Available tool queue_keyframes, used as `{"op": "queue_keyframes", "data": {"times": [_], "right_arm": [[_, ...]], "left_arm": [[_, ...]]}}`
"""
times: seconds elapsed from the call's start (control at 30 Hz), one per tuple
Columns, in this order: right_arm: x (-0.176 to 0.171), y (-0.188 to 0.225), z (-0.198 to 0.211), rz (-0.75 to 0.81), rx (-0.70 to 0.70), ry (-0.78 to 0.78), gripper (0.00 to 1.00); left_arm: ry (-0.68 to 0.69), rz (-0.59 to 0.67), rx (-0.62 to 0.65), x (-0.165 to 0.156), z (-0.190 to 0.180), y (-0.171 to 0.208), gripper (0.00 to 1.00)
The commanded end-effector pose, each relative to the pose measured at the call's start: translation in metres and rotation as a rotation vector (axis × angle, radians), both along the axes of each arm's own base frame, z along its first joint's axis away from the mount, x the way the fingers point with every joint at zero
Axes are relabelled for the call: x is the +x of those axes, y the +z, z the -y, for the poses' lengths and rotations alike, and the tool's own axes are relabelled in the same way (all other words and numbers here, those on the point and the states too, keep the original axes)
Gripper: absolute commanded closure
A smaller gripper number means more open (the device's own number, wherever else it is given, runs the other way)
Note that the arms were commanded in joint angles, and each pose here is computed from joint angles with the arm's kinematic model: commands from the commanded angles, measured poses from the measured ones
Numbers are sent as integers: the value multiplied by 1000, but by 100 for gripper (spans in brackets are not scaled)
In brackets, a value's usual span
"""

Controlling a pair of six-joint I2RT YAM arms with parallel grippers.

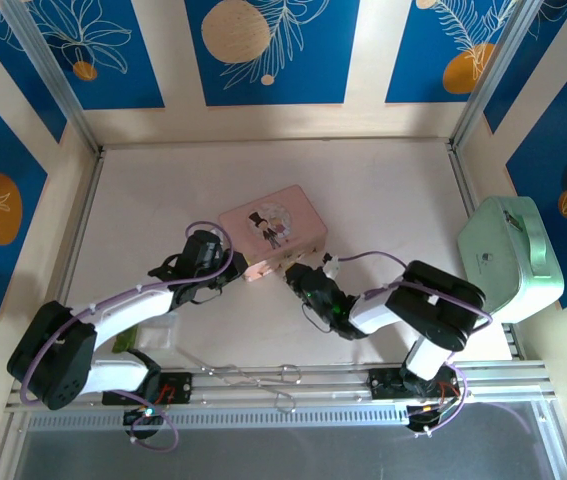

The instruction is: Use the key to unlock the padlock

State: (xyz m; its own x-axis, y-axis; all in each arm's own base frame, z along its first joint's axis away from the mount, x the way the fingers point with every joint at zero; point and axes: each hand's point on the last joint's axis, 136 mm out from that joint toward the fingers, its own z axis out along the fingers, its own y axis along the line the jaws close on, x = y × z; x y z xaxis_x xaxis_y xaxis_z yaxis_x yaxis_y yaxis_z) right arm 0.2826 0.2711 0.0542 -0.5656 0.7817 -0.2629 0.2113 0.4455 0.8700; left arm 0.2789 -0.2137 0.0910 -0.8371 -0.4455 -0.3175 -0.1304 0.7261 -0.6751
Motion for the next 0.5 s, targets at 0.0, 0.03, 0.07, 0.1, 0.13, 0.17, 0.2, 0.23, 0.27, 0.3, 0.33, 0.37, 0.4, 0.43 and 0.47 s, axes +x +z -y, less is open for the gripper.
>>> {"op": "queue_keyframes", "data": {"times": [0.0, 0.03, 0.07, 0.1, 0.13, 0.17, 0.2, 0.23, 0.27, 0.3, 0.33, 0.37, 0.4, 0.43, 0.47], "right_arm": [[22, 17, 14, 86, 54, -70, 100], [22, 18, 13, 92, 56, -70, 100], [22, 20, 12, 99, 53, -65, 100], [22, 22, 12, 106, 50, -61, 100], [21, 25, 11, 112, 53, -53, 100], [21, 28, 10, 123, 60, -41, 100], [21, 30, 9, 133, 68, -38, 100], [21, 31, 10, 132, 75, -37, 100], [22, 30, 10, 128, 79, -35, 100], [22, 31, 10, 128, 83, -34, 100], [23, 31, 10, 127, 87, -32, 100], [23, 32, 10, 122, 98, -26, 100], [23, 32, 10, 121, 108, -22, 100], [23, 34, 9, 131, 120, -12, 100], [24, 36, 8, 144, 135, -6, 100]], "left_arm": [[-14, -157, 118, -29, -22, -46, 82], [-14, -160, 120, -30, -23, -47, 82], [-14, -161, 119, -31, -23, -48, 82], [-13, -163, 120, -32, -23, -49, 82], [-12, -163, 121, -32, -24, -49, 83], [-13, -164, 122, -33, -24, -50, 83], [-12, -163, 121, -33, -25, -50, 83], [-11, -162, 123, -33, -25, -50, 83], [-9, -163, 123, -33, -25, -50, 83], [-9, -162, 124, -33, -25, -50, 83], [-9, -163, 125, -33, -26, -50, 83], [-11, -162, 126, -33, -26, -51, 83], [-11, -163, 127, -33, -26, -51, 83], [-12, -162, 129, -33, -26, -51, 83], [-12, -162, 131, -34, -26, -52, 83]]}}
